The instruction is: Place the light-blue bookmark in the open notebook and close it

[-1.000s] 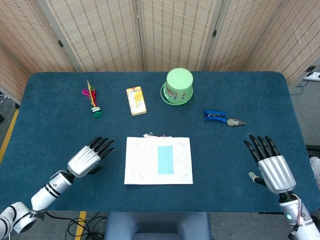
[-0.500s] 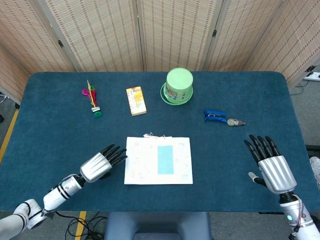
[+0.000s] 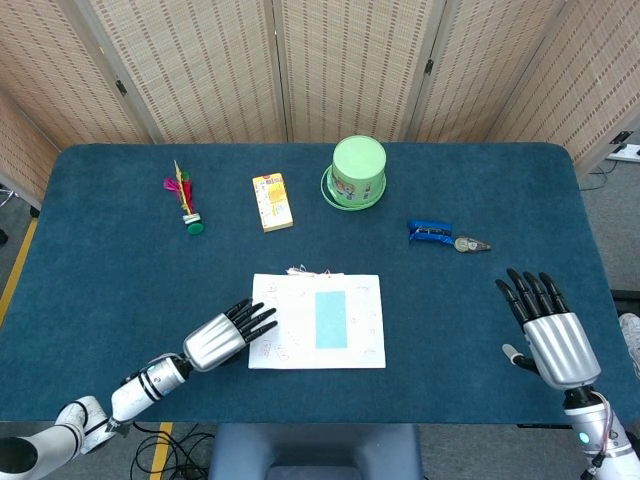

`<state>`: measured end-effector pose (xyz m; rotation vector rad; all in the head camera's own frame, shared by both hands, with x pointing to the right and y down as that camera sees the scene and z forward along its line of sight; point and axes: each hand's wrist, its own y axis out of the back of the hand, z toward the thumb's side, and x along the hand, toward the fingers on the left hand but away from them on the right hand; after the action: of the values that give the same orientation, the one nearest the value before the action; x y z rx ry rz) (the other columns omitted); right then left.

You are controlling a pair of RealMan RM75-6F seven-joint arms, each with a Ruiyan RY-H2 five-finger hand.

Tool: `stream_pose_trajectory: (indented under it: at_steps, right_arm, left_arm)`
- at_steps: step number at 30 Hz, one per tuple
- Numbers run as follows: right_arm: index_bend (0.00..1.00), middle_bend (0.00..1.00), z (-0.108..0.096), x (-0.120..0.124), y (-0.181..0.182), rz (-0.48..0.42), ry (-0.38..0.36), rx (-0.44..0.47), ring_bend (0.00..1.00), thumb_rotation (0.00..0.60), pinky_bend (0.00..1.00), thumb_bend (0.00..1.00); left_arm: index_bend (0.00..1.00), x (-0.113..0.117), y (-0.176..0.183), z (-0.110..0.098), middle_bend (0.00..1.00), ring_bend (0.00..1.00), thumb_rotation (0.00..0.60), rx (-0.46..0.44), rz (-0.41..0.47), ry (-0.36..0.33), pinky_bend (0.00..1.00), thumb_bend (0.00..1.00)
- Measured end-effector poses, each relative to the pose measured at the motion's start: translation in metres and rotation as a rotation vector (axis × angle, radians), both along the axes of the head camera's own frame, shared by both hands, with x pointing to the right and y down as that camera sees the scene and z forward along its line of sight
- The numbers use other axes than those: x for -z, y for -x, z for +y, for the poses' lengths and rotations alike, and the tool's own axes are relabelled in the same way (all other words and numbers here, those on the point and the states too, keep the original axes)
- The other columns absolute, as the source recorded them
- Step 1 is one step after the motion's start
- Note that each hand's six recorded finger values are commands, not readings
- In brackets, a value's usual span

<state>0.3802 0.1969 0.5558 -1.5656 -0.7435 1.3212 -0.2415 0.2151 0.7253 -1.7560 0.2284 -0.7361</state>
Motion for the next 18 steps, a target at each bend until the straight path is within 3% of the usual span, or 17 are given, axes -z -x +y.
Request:
stream_pose_trajectory:
  at_steps: [18]
  right_arm:
    - [0.00,0.00,0.000,-0.001,-0.005,0.004,0.000,-0.022,0.00,0.600,0.00,0.09]
  left_arm:
    - [0.10,-0.011,-0.023,0.008,0.05,0.10,0.600,-0.013,0.037,0.022,0.16,0.24]
